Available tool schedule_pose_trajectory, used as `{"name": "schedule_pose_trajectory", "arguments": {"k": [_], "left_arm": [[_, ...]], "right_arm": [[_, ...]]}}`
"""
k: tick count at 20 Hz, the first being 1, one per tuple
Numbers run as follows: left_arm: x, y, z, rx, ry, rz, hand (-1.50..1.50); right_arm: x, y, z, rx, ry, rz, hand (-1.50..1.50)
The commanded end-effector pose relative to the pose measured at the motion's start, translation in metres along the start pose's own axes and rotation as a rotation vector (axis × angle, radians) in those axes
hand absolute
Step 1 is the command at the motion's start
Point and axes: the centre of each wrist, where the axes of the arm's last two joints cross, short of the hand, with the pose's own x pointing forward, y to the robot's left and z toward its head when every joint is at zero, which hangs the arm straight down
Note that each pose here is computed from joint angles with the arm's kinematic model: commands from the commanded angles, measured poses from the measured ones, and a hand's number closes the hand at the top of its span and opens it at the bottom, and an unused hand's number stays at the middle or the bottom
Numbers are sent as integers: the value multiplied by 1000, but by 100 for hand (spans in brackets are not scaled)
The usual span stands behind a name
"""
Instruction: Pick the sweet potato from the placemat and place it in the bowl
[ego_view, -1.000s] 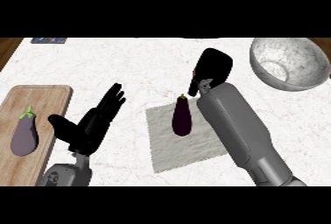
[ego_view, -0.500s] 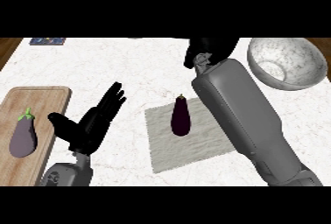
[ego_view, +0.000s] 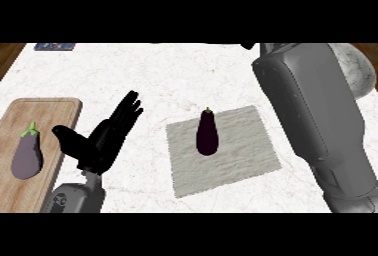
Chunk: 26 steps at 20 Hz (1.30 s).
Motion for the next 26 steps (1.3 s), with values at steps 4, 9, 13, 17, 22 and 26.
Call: {"name": "schedule_pose_trajectory", "arguments": {"k": [4, 9, 13, 17, 22, 26], "left_arm": [[1, -11, 12, -3, -5, 1, 0], [-8, -10, 7, -19, -5, -4, 0], [-3, 6, 6, -27, -12, -6, 0], [-4, -5, 4, -34, 5, 0, 0], [0, -15, -9, -57, -26, -9, 0], [3, -18, -4, -62, -22, -12, 0]], "right_arm": [[-53, -1, -58, -33, 156, -9, 150], [-91, 19, -99, -42, 189, -40, 150], [-111, 38, -116, -47, 173, 1, 150], [-147, 53, -134, -59, 199, 102, 150], [-202, 68, -158, 6, 243, 179, 150], [-238, 89, -158, 144, 430, 103, 150]]}}
